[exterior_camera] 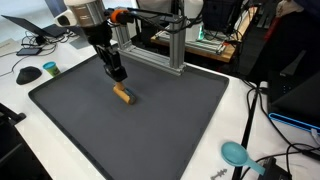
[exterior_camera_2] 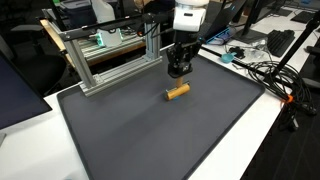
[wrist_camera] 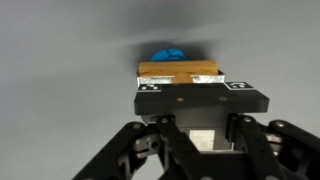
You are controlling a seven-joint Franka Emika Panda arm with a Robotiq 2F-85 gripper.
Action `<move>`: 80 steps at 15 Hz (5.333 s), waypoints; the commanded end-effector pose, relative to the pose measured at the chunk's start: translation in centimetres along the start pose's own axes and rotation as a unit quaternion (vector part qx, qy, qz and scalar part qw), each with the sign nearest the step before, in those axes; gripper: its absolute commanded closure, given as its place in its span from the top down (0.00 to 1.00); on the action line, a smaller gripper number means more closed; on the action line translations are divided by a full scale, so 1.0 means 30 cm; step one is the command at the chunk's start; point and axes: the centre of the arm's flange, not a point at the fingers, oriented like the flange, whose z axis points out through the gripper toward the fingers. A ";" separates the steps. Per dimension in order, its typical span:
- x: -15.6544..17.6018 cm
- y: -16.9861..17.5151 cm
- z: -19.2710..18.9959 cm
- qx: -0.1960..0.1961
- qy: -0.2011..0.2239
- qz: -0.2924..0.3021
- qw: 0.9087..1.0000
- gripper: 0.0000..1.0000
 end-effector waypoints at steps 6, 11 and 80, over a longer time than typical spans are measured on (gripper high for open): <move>-0.030 -0.015 0.099 -0.002 0.030 0.009 1.000 0.22; -0.033 -0.014 0.131 0.007 0.020 0.004 1.000 0.22; -0.259 -0.035 -0.285 -0.027 0.089 -0.152 0.984 0.22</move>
